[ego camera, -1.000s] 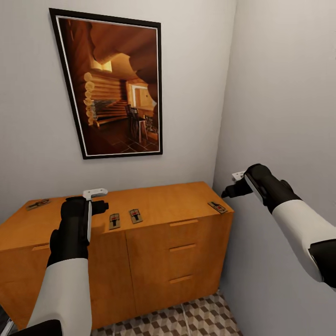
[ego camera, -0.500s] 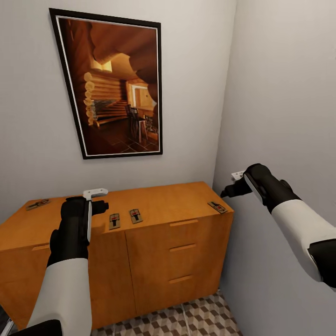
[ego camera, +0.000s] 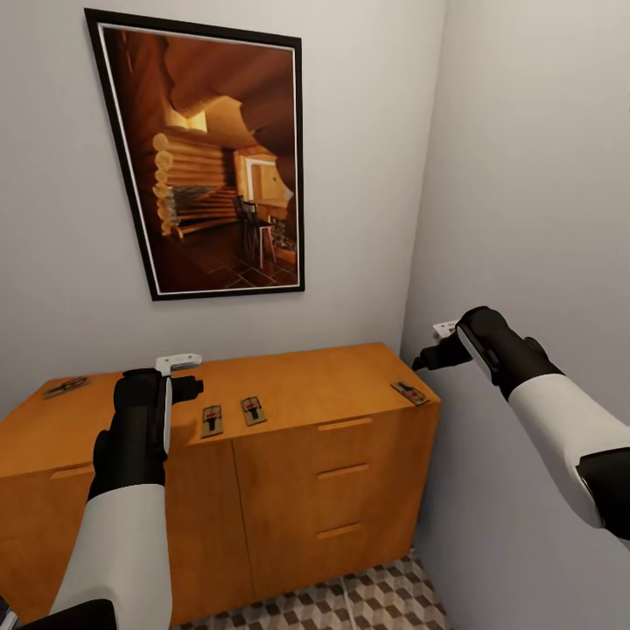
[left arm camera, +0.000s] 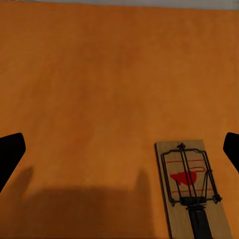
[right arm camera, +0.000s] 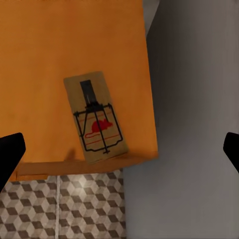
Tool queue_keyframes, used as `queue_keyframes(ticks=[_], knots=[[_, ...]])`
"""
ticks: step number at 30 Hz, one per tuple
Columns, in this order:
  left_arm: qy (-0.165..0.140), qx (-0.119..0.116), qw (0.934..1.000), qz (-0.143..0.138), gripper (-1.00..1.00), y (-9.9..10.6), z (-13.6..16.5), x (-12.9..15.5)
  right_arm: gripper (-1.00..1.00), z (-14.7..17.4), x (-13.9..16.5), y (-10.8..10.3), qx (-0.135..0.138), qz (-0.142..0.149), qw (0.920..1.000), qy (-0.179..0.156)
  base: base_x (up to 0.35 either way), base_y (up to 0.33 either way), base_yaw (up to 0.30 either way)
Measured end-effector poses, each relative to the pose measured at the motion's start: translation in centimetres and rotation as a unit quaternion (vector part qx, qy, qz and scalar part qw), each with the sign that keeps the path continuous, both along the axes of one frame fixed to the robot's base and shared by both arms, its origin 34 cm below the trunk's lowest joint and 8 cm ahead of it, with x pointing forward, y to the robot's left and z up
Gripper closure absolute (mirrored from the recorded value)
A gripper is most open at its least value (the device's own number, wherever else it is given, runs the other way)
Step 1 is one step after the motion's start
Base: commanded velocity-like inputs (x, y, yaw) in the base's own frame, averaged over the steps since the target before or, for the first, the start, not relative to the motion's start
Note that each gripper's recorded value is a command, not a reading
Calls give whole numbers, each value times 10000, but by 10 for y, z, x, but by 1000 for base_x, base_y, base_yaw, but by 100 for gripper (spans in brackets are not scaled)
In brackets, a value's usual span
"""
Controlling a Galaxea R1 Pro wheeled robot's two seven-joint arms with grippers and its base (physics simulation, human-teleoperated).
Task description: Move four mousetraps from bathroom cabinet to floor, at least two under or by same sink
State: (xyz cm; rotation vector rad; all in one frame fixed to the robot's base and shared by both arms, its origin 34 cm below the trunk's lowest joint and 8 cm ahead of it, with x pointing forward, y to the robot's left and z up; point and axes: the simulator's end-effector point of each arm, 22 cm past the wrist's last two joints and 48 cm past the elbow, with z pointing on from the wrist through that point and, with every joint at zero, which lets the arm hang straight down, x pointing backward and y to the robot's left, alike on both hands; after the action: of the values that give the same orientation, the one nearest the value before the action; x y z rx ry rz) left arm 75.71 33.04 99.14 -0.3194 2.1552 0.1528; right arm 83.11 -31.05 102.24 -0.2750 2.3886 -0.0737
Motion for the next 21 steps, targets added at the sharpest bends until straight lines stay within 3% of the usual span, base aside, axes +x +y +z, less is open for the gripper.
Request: queue_keyframes(ticks=[21], knots=[[9,3,10000,-1,-100,0,-1,0,-100,0,0,1,27,4,10000,4,8,0,0]])
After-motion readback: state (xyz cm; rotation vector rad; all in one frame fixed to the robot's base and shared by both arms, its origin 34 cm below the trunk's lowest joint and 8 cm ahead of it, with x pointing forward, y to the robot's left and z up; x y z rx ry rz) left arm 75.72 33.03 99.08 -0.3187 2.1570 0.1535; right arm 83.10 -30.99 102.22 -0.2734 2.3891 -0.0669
